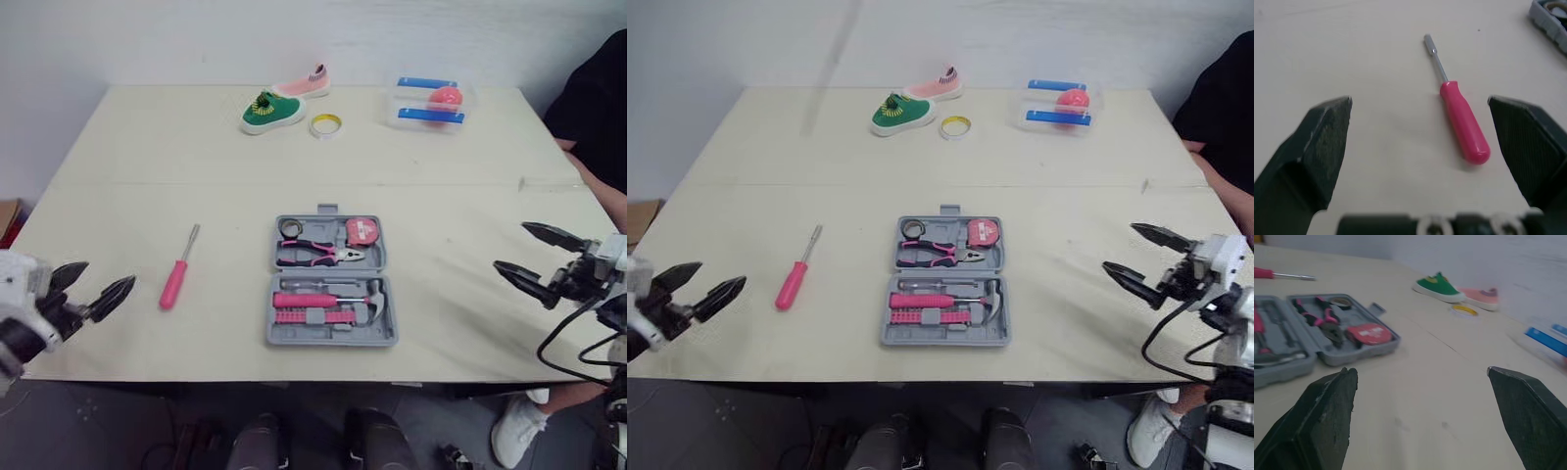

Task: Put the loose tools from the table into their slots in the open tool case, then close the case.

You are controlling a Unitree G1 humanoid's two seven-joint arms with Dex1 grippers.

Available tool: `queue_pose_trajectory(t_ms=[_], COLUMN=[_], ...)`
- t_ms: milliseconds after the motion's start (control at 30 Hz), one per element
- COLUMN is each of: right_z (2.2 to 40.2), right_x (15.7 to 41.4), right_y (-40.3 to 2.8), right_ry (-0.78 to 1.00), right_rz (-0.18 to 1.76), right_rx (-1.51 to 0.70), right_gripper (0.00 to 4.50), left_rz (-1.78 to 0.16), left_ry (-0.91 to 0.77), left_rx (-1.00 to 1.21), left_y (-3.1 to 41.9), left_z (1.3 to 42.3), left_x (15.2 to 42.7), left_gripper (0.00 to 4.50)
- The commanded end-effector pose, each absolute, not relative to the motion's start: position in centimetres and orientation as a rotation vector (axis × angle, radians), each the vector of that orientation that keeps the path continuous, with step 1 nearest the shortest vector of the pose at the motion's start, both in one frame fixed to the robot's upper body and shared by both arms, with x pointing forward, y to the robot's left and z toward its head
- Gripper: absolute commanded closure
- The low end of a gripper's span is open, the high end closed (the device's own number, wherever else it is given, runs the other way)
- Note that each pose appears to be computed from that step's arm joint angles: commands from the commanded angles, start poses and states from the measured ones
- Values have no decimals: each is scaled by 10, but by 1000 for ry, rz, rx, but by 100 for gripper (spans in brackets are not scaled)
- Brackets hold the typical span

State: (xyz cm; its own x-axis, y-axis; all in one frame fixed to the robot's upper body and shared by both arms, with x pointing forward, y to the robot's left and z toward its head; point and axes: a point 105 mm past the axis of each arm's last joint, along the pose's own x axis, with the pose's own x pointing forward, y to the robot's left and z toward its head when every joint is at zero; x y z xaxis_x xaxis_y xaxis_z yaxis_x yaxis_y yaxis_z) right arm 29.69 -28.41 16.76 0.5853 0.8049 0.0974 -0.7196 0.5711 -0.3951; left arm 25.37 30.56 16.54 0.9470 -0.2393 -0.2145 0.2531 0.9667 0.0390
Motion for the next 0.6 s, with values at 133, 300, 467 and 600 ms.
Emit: queue_pose_trajectory(t_ms=[133,300,467,600], right_z=[180,177,177,180], right_x=[286,287,283,278], right_y=[-234,-222,-208,-197], right_ry=[-384,-394,-403,-418], right_rz=[1125,1160,1236,1293], right_rx=[-344,-341,-299,-317], right_gripper=[7,7,7,7], left_rz=[-155,-112,-35,-91], left_ry=[398,462,569,591], left_rx=[-44,-51,-25,-57], left_y=[282,275,279,268], left_z=[141,129,111,102], left_x=[273,289,308,307], left_gripper=[0,0,0,0])
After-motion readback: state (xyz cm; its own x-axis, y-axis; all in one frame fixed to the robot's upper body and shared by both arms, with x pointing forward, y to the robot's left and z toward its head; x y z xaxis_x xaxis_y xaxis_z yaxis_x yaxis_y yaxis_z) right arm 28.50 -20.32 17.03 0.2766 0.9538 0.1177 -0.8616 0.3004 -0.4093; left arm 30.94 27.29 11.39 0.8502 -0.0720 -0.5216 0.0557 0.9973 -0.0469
